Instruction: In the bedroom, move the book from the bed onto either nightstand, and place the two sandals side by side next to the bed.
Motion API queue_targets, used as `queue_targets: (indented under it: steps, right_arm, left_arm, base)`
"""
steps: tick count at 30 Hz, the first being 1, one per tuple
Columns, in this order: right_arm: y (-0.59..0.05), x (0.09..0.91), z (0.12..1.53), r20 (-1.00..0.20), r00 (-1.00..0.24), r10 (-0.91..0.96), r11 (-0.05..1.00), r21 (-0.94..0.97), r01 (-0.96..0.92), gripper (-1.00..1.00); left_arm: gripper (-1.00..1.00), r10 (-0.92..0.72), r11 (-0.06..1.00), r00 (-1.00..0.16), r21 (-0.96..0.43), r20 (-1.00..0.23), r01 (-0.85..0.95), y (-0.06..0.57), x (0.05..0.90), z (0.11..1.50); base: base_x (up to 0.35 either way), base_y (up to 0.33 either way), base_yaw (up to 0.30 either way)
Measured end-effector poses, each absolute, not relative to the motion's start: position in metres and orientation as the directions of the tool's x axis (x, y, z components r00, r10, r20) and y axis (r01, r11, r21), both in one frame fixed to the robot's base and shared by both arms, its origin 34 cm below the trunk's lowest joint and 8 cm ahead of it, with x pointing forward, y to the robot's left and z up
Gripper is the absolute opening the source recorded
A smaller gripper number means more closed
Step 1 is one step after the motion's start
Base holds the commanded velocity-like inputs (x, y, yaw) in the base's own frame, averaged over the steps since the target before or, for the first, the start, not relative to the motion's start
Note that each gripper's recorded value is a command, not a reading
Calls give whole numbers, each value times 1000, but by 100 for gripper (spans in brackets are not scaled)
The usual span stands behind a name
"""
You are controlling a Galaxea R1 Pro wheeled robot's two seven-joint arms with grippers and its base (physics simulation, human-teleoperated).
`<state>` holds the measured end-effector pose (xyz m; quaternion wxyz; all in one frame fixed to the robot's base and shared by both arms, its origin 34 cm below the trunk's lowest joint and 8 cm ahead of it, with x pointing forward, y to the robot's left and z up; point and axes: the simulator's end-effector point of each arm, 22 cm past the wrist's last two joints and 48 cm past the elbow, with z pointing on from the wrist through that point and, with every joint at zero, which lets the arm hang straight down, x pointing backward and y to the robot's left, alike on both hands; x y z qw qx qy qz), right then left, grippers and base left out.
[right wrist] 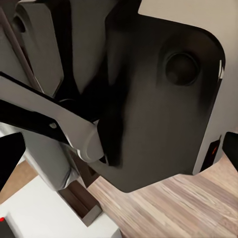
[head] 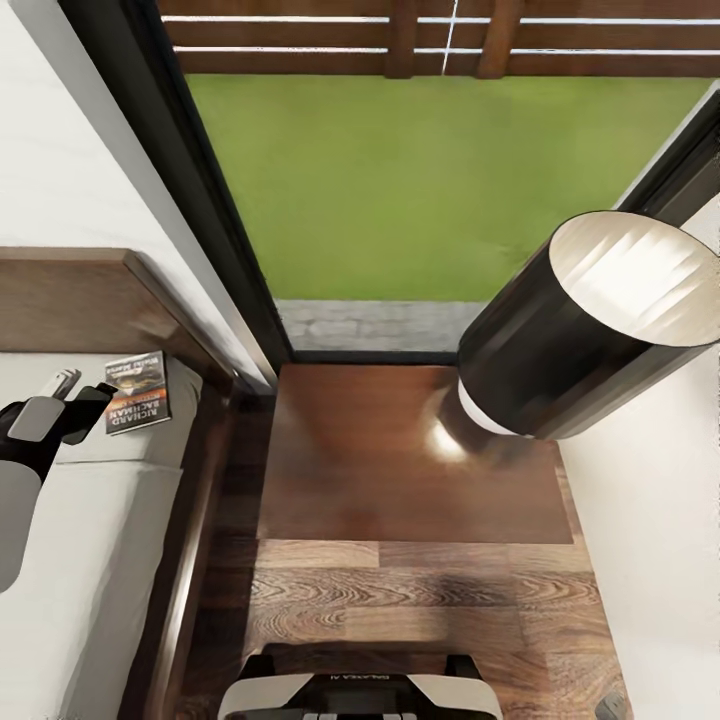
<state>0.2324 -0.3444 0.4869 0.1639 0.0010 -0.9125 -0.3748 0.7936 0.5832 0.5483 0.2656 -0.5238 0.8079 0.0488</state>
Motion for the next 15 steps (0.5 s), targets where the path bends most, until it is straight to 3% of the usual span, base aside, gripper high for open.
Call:
queue_targets:
  steps: [15]
  right_arm:
    - [-345, 233, 510, 295, -948, -123, 721, 683, 119, 100]
  left_arm:
    - [100, -821, 447, -312, -197, -479, -873, 584, 793, 572]
  base:
    - [0, 0, 0]
